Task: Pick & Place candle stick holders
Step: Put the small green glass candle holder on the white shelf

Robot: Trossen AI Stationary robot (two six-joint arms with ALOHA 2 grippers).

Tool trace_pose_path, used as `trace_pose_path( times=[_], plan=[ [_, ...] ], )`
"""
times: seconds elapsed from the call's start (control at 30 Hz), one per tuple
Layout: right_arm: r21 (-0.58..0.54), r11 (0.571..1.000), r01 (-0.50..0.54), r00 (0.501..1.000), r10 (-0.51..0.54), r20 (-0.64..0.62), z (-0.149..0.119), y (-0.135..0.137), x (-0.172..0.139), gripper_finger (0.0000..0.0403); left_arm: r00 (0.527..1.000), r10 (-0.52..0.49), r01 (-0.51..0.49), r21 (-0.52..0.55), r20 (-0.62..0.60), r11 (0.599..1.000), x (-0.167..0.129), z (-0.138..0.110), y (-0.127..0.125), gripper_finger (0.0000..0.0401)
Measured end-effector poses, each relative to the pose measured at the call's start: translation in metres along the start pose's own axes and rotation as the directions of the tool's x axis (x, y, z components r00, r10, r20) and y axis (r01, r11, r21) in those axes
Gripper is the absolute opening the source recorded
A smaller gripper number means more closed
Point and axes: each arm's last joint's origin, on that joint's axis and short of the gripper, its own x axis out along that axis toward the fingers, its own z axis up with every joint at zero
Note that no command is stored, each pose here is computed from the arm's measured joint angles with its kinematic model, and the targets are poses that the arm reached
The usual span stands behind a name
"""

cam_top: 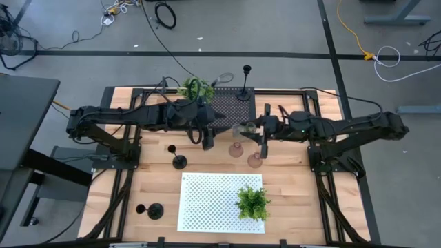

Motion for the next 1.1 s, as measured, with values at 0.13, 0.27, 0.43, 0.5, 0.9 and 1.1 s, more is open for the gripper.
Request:
trace_pose_path(
  times=[0.13, 0.27, 0.43, 0.5, 0.9, 1.1],
  plan=[
    [-0.047, 0.999, 0.000, 1.000, -0.001, -0.007, 0.006, 0.002, 0.013, 0.0127, 0.999, -0.046, 0.046, -0.007, 0.004, 0.999, 0.000, 0.000, -0.002, 0.0222],
    [-0.057, 0.998, -0.001, 1.000, 0.000, -0.007, 0.008, 0.003, 0.021, 0.0127, 0.995, -0.096, 0.096, -0.025, 0.004, 0.995, 0.000, 0.000, -0.003, 0.0222],
    [-0.056, 0.998, -0.032, 0.999, 0.033, -0.001, 0.010, 0.006, 0.030, 0.0127, 0.994, -0.108, 0.108, -0.025, 0.003, 0.994, 0.000, 0.000, -0.004, 0.0222],
    [-0.057, 0.998, -0.030, 1.000, 0.030, -0.006, 0.010, 0.007, 0.034, 0.0127, 0.994, -0.109, 0.109, -0.025, 0.004, 0.994, 0.000, 0.000, -0.004, 0.0222],
    [-0.113, 0.993, -0.039, 0.999, 0.042, 0.025, 0.030, 0.008, 0.048, 0.0125, 0.994, -0.110, 0.111, -0.025, 0.009, 0.994, 0.000, 0.001, -0.004, 0.0223],
    [-0.114, 0.992, -0.047, 0.999, 0.048, 0.002, 0.028, 0.008, 0.048, 0.0125, 0.994, -0.113, 0.113, -0.011, -0.001, 0.994, 0.000, 0.000, -0.006, 0.0223]
  ],
)
